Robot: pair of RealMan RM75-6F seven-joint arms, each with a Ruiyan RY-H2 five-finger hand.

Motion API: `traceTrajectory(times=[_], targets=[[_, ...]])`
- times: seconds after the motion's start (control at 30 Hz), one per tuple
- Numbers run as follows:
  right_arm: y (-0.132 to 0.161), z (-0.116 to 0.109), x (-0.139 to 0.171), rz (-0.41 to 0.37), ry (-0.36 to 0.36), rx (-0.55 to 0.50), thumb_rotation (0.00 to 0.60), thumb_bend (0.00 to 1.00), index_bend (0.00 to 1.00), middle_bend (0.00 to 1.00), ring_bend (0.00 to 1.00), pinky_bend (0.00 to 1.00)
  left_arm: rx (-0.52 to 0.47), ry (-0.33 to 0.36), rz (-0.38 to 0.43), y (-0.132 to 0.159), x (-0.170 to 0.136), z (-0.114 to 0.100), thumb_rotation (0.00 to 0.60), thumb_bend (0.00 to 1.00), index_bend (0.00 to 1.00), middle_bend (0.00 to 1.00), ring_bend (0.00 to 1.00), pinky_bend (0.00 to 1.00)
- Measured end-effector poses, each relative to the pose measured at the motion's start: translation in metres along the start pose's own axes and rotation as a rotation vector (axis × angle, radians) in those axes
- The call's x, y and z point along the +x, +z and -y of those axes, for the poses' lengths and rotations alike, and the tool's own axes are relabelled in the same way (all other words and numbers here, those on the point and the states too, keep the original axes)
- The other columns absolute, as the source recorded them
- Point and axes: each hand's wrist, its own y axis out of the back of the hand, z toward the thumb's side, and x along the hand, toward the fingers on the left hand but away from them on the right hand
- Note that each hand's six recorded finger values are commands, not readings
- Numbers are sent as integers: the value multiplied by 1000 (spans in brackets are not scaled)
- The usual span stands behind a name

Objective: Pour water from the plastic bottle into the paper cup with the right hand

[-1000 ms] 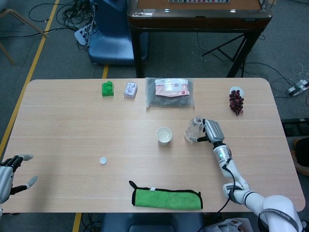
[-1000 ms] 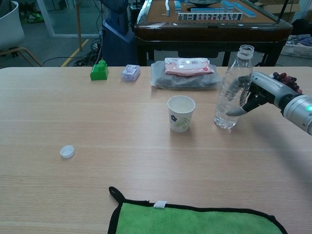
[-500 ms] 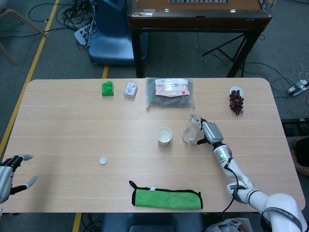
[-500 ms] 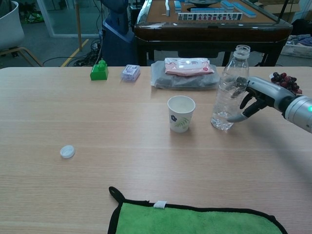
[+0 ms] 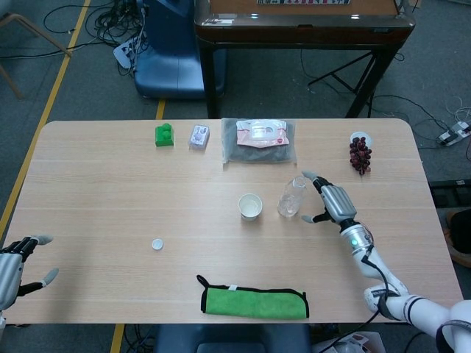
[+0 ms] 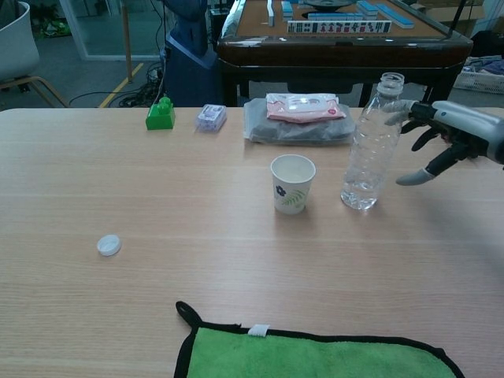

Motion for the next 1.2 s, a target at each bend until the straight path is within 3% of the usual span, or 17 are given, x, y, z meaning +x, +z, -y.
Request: traceTrajectory(times=[0.3,0.57,0.83,1.07,1.2], targets=[[-2,-44,64,32,-75,263,600,0,67,167,139,290,4,22,14,4,1,2,600,152,335,385,426,612],[-16,-72,151,147,-170,446,600,0,67,199,139,291,5,54,55,11,1,5,600,152,333,368,420,612],[-22,-80,218,204,-267,492,600,0,67,205,139,290,25,49,70,14,2,11,600,152,334,368,419,612],[-14,-93,239,193,-325,497,600,0,67,206,139,290,31,39,67,14,3,14,600,152,334,368,417,612],[-18,-95,239,208,-315,483,600,0,67,206,139,290,34,27,63,14,3,16,600,152,334,368,417,612]])
